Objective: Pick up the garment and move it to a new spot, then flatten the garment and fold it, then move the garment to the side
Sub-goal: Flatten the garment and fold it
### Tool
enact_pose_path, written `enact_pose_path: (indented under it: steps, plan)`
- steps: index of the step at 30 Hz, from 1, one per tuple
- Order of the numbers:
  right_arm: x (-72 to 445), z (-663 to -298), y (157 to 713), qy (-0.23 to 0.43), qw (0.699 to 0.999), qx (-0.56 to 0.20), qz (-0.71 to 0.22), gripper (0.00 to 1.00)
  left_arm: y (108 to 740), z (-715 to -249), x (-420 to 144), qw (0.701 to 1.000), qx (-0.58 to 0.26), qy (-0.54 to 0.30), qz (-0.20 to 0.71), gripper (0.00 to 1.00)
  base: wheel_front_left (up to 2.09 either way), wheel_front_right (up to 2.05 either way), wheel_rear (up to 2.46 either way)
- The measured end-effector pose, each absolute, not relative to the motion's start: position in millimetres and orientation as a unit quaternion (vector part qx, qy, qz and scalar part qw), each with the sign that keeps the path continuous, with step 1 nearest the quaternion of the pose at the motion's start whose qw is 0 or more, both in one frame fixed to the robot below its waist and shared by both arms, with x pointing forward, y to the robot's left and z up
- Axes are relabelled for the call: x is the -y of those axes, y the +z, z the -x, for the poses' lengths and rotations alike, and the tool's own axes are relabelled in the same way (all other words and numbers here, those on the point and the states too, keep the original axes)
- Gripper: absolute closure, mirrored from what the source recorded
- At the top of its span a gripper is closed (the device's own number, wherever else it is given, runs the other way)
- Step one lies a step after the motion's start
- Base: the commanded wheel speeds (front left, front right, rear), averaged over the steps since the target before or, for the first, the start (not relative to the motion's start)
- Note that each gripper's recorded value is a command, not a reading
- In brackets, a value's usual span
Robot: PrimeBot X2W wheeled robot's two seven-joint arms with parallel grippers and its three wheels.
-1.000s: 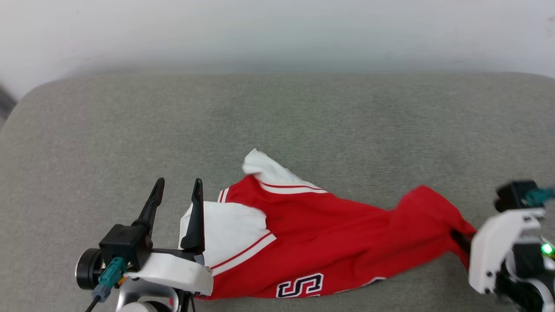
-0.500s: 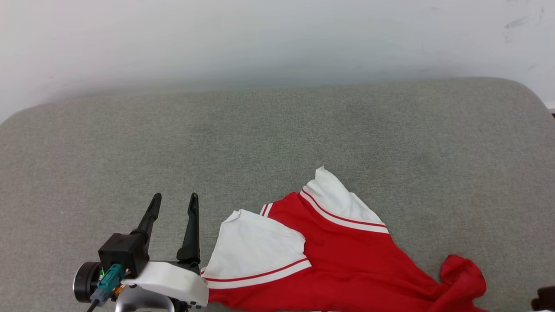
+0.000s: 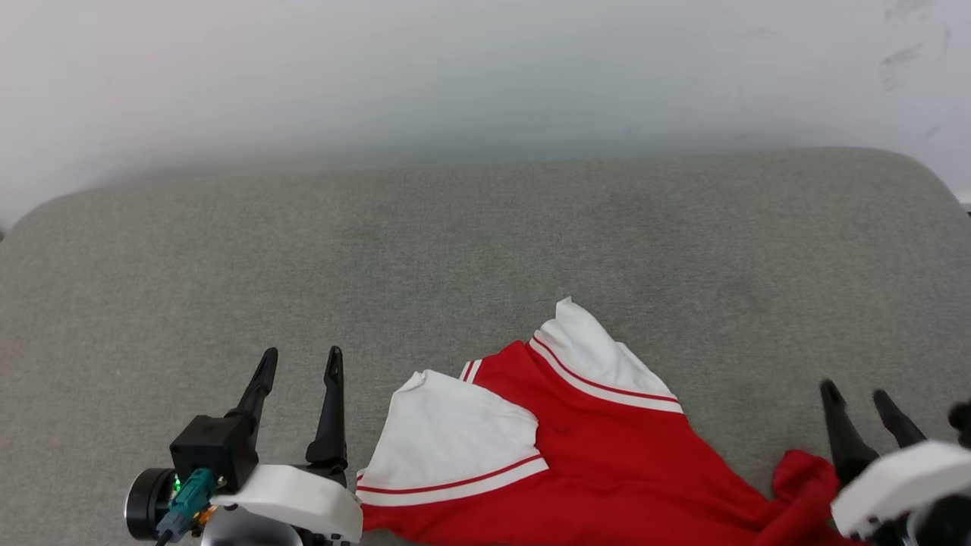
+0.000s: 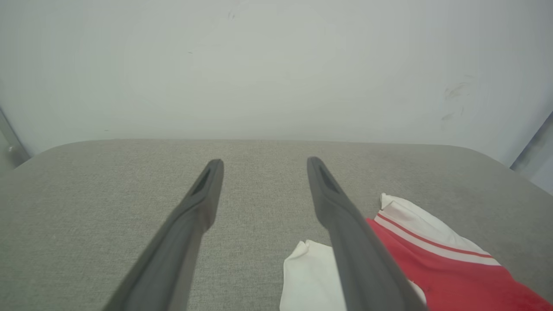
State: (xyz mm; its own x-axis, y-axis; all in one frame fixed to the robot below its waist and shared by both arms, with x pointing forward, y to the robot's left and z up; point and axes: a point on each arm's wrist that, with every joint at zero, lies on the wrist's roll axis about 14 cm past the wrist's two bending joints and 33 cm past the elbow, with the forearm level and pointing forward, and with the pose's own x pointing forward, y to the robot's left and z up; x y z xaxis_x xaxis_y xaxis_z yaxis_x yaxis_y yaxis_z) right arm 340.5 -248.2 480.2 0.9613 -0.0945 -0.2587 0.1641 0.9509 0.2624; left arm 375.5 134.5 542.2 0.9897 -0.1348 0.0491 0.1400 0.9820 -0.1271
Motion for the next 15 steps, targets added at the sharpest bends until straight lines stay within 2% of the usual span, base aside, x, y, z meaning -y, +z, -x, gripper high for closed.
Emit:
enact_pose_path:
  steps: [3,5,10,15]
  plan:
    - [229.7,-364.0,477.5,-0.03,0.978,-0.157,-0.135,0.0,541.0,-377.4,-134.8,0.995,0.018,-0.068,0.067,0.0,0.0,0.0,0.0]
    - [213.5,-375.9,465.7,0.004,0.97,-0.211,-0.124,0.0,542.7,-381.1,-133.0,0.995,0.021,-0.072,0.068,0.0,0.0,0.0,0.0]
    - [183.6,-401.2,443.9,0.08,0.936,-0.333,-0.082,0.0,543.4,-393.2,-129.9,0.994,0.027,-0.082,0.066,0.0,0.0,0.0,0.0]
    - [154.8,-421.7,421.8,0.135,0.901,-0.412,-0.035,0.0,535.3,-405.9,-135.0,0.995,0.025,-0.075,0.064,0.0,0.0,0.0,0.0]
